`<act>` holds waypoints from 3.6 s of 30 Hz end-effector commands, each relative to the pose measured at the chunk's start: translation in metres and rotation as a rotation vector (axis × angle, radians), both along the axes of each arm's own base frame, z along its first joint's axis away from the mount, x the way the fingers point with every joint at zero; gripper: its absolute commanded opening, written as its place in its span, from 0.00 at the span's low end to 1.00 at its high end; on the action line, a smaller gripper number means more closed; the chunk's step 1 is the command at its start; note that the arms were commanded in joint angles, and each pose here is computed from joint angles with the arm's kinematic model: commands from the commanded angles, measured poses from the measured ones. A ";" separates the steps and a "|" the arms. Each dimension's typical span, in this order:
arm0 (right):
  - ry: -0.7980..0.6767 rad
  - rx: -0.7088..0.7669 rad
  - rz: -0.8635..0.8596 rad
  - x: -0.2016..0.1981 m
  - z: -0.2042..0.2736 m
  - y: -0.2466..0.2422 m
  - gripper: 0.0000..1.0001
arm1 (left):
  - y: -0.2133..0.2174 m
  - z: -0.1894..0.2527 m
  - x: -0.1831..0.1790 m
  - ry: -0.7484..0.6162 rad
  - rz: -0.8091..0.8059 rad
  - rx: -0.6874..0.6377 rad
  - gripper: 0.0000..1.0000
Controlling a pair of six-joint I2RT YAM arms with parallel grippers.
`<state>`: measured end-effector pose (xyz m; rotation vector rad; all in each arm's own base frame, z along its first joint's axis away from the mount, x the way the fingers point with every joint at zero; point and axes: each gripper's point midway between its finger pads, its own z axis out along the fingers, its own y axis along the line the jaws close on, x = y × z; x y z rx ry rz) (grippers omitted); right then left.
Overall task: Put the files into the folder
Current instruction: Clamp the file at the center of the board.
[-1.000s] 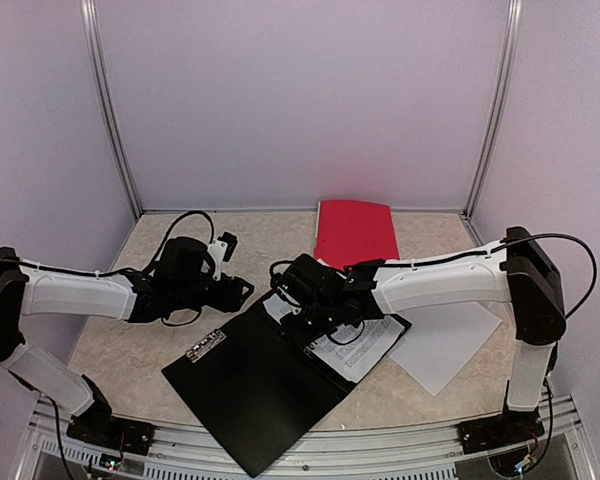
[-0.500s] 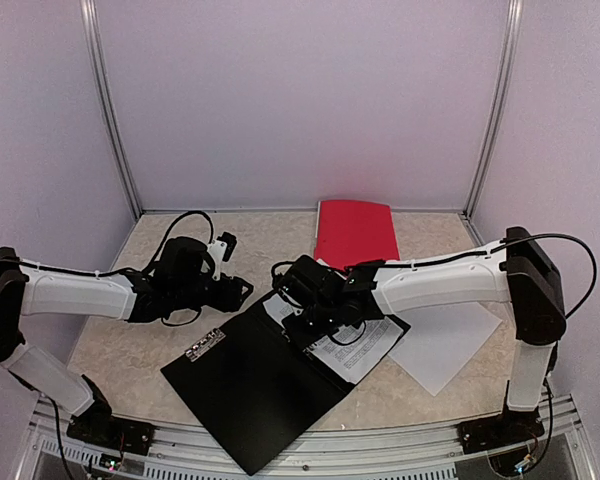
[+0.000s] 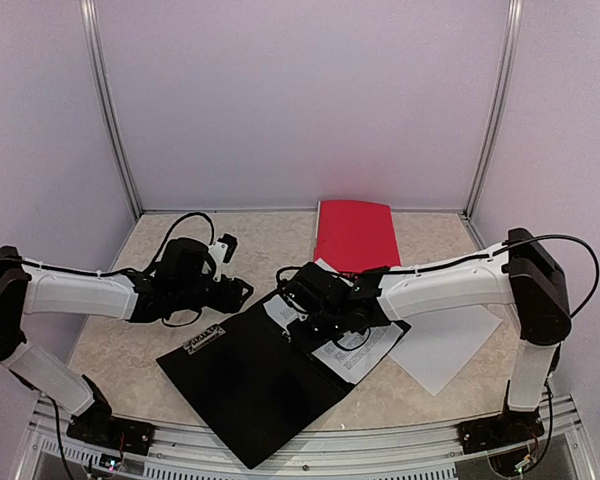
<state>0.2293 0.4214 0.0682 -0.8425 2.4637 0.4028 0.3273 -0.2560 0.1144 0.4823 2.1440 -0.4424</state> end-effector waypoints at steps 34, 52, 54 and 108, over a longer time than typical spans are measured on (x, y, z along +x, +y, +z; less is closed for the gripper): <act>0.122 -0.164 -0.003 -0.041 -0.089 -0.065 0.00 | -0.016 -0.006 -0.009 0.012 -0.113 -0.016 0.64; 0.156 -0.171 -0.002 -0.042 -0.114 -0.084 0.00 | -0.035 -0.010 -0.025 -0.032 -0.234 -0.015 0.64; 0.162 -0.170 -0.001 -0.043 -0.117 -0.085 0.00 | -0.036 -0.010 -0.026 -0.036 -0.240 -0.012 0.64; 0.372 -0.228 0.072 -0.102 -0.180 -0.140 0.00 | -0.047 -0.032 -0.062 -0.050 -0.464 0.051 0.60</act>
